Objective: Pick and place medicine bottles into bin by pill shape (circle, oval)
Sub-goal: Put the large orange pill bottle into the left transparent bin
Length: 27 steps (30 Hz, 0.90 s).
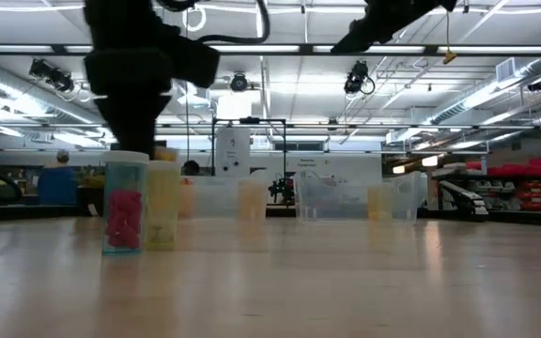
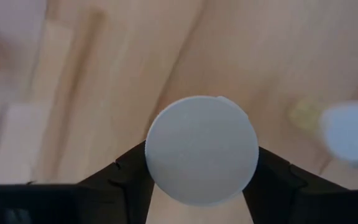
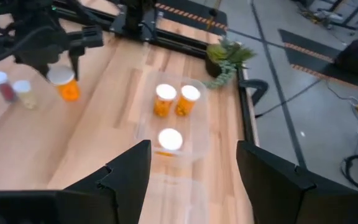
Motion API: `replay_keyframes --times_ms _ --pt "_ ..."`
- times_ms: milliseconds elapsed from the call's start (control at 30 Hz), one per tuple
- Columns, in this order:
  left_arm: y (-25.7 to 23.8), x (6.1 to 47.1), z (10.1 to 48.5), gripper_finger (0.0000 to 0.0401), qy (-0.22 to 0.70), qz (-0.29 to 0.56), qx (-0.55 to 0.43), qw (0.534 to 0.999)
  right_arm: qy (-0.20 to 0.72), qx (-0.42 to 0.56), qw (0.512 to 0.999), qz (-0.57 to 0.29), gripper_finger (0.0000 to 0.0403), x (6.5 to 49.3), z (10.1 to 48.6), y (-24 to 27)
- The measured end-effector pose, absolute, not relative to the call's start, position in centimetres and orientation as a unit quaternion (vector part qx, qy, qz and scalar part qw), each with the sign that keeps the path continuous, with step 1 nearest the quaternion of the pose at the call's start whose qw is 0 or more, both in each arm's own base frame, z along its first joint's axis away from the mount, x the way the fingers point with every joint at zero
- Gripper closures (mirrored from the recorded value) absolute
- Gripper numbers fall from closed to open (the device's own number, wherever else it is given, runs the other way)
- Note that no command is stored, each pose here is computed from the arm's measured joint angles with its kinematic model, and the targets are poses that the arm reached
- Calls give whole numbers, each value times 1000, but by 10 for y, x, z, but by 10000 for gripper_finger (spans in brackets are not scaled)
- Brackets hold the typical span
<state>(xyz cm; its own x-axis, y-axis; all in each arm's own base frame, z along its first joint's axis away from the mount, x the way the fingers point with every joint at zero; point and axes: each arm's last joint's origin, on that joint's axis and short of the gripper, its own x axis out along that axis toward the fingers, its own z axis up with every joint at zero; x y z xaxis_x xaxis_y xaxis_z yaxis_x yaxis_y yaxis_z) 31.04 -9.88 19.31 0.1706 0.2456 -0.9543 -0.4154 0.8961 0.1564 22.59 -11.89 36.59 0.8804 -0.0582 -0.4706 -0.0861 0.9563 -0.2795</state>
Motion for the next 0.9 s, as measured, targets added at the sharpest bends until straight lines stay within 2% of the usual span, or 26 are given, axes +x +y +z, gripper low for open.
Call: replay_keyframes --times_ms 233,567,733,900 --pt "-66 339 216 185 567 195 -68 798 227 -143 963 -8 158 204 367 -122" --pt "-28 368 225 195 480 169 -73 857 194 -168 967 -10 158 180 366 -109" --pt "-13 382 234 184 420 142 -74 893 185 -173 967 -13 158 176 370 -106" --pt "2 386 237 192 395 149 -75 903 185 -170 968 -14 158 176 370 -106"
